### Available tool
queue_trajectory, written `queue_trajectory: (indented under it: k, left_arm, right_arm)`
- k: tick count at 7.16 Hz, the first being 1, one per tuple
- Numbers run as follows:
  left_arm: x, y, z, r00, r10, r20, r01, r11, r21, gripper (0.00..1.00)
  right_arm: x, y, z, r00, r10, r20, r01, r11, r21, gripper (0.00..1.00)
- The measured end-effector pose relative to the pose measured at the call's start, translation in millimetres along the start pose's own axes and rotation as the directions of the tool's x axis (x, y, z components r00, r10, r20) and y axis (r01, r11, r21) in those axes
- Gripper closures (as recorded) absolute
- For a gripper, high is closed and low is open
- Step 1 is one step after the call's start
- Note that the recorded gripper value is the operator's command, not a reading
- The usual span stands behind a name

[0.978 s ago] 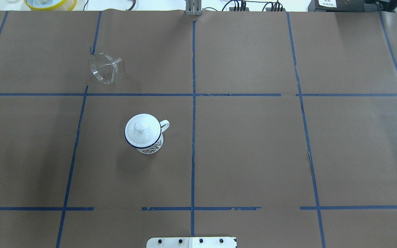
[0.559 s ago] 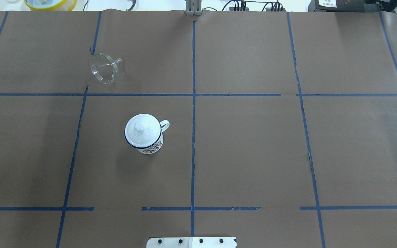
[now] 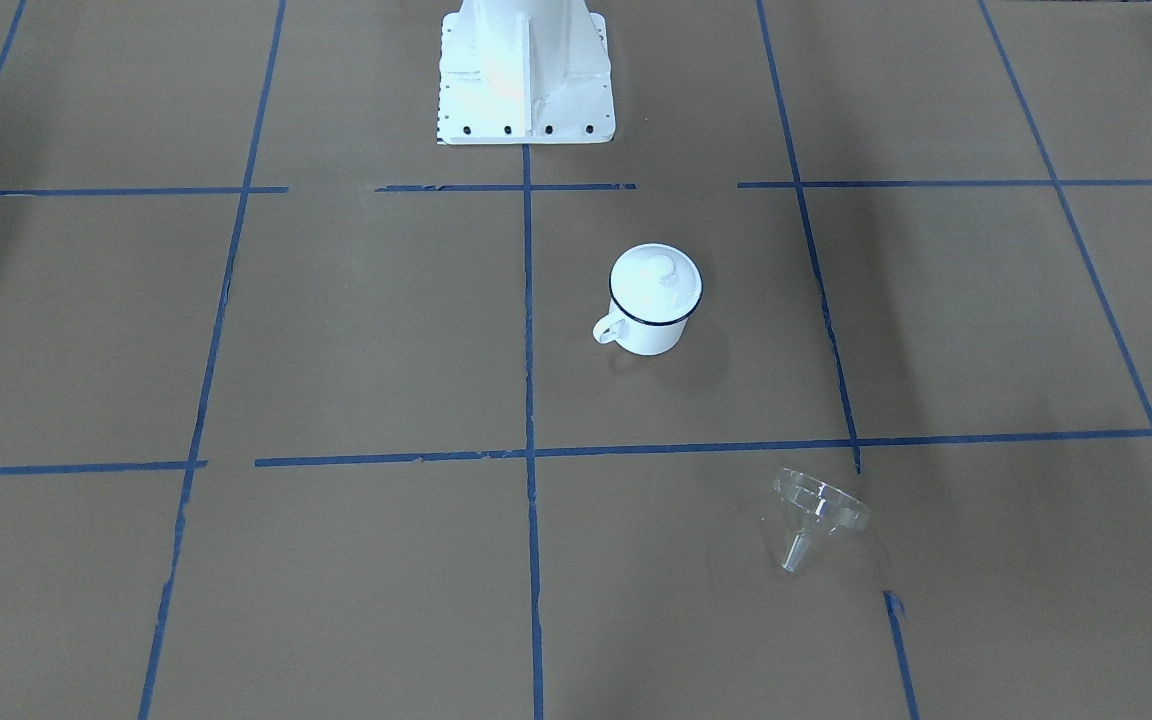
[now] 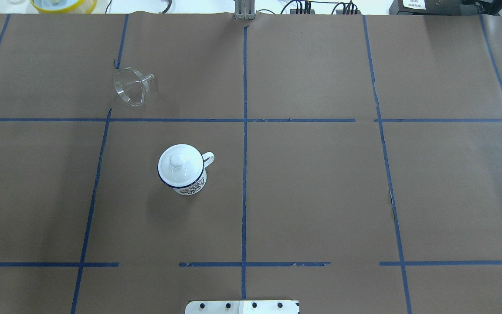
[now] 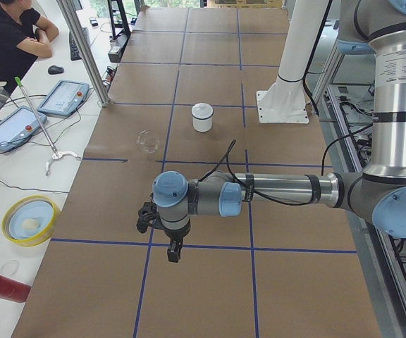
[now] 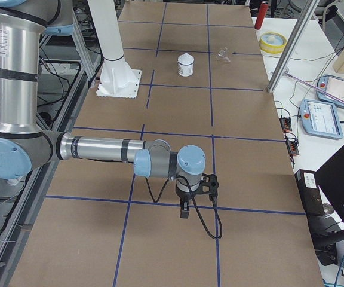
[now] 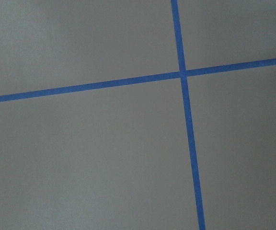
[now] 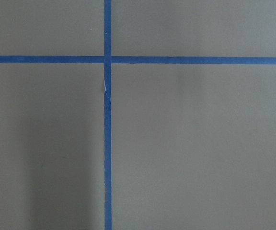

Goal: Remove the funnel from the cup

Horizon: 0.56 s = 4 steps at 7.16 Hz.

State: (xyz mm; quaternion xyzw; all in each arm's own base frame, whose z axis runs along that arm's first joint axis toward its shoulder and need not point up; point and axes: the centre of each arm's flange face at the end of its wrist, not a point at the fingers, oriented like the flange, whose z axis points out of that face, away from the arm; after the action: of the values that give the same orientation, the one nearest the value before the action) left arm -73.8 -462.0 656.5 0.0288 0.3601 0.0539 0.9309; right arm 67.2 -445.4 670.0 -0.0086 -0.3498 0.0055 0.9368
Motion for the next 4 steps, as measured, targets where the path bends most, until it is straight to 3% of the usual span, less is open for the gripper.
queue_trajectory:
  k: [4]
  left_arm:
    - [1.0, 0.2, -0.8, 1.000, -0.003, 0.000, 0.003, 1.000, -0.003, 0.00]
  right_arm:
    - [0.0, 0.0, 0.0, 1.000, 0.000, 0.000, 0.000, 1.000, 0.000, 0.00]
